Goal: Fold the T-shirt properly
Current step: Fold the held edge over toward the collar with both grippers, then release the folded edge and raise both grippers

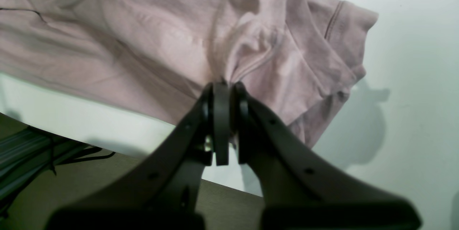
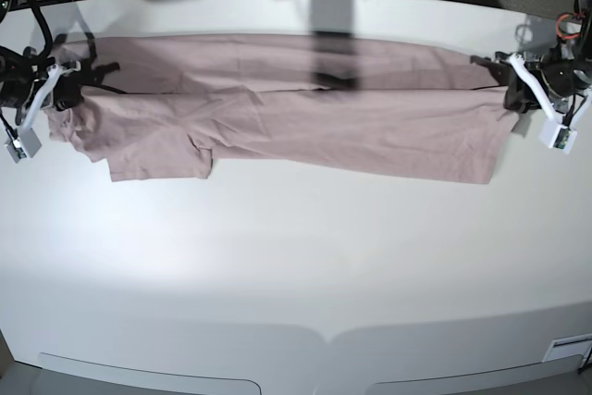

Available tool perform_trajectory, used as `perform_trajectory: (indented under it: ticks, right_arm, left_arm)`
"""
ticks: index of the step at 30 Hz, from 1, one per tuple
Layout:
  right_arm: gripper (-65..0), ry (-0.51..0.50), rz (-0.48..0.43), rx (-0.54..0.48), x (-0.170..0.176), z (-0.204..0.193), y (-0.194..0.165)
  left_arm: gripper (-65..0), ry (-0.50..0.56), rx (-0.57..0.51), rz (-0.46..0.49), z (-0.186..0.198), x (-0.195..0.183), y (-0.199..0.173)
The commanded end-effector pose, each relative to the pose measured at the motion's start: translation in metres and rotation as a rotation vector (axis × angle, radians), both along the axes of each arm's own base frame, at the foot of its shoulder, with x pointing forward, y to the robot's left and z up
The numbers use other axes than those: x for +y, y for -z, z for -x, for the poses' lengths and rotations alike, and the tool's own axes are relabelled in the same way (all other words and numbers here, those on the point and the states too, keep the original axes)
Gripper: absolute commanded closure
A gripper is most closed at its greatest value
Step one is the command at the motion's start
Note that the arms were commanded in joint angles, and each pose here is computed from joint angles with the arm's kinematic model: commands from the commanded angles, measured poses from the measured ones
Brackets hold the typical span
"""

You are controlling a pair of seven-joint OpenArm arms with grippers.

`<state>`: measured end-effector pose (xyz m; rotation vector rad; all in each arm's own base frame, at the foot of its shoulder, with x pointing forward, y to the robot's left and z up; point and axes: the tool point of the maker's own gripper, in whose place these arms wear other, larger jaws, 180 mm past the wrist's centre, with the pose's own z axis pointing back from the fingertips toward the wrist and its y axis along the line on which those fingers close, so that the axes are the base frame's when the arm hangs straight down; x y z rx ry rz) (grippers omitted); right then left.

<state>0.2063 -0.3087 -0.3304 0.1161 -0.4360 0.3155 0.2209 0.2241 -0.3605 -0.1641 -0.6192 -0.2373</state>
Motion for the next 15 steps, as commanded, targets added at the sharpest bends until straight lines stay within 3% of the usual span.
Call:
perform_trajectory:
  ticks: [1, 7, 15]
  right_arm:
    - [0.0, -0.013, 0.024, -0.006, -0.005, -0.002, -0.008]
    - [0.0, 0.003, 0.031, 0.121, -0.011, 0.03, 0.013]
    - [0.0, 0.011, 0.011, 0.145, -0.006, 0.04, 0.021]
  left_arm:
    - [0.0, 0.004, -0.024, -0.027, -0.004, 0.006, -0.007]
    - [0.0, 0.0, 0.007, -0.085, 0.012, 0.014, 0.005]
    - [0.0, 0.0, -0.003, -0.084, 0.012, 0.014, 0.004]
